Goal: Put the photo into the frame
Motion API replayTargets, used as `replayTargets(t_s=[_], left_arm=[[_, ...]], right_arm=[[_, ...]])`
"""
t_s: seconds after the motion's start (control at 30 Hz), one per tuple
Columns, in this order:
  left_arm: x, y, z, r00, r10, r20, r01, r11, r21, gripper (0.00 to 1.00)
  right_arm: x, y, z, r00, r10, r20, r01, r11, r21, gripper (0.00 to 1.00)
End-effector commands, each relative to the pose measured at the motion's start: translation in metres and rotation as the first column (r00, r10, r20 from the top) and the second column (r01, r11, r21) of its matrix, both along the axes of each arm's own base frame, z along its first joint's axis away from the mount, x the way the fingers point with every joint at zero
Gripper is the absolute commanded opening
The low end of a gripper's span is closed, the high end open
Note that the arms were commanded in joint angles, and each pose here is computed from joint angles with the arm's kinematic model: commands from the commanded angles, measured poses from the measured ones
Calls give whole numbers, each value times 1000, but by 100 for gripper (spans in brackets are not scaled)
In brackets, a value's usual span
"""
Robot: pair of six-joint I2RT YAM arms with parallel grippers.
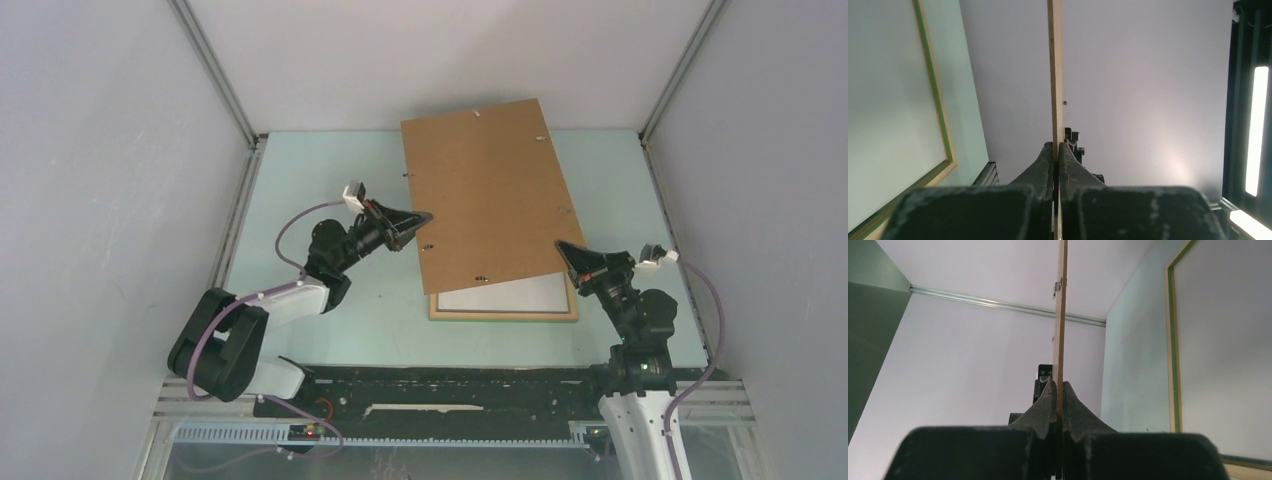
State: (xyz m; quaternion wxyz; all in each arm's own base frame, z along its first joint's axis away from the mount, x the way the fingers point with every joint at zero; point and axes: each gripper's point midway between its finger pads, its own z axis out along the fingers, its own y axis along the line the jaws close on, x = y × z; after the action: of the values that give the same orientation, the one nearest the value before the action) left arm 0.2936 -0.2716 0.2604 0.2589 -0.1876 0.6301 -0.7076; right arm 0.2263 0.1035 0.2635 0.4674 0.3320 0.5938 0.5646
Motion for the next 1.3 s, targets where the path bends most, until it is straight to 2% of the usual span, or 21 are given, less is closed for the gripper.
replayTargets(t_s=[0.0,0.07,0.13,0.23,0.27,0.37,0.53,0.73,0.9,1.1,1.27], left_arm=[[-1,-8,34,990,-30,137,31,999,-12,0],[-3,-9,35,986,-42,160,42,999,4,0],[-4,-9,35,983,-57,173,54,998,19,0],[-4,-4,35,979,-64,192,60,998,26,0],[-4,-1,38,976,-58,211,55,998,19,0],[-2,12,41,972,-35,231,36,999,1,0],[1,19,35,963,-47,266,36,998,46,0],[11,21,1,977,-46,207,17,990,143,0],[18,24,-10,983,-38,178,11,988,152,0],[23,22,-24,987,-47,156,20,985,171,0],[28,10,-32,987,-79,137,55,984,169,0]], right_arm=[[-11,18,5,989,126,70,-119,987,-106,0],[-12,21,-4,988,150,40,-144,980,-136,0],[-13,22,-18,987,161,-11,-161,970,-183,5],[-15,20,-41,983,164,-85,-181,946,-269,19],[-16,19,-47,981,163,-103,-186,940,-287,28],[-18,19,-64,972,179,-152,-220,918,-330,44],[-19,12,-84,959,175,-225,-250,893,-374,59],[-20,-8,-94,948,96,-305,-230,868,-440,76],[-10,-25,-81,961,31,-276,-165,865,-474,81],[19,-53,-89,946,-62,-319,-100,879,-467,84],[57,-79,-111,921,-87,-379,-95,895,-435,79]])
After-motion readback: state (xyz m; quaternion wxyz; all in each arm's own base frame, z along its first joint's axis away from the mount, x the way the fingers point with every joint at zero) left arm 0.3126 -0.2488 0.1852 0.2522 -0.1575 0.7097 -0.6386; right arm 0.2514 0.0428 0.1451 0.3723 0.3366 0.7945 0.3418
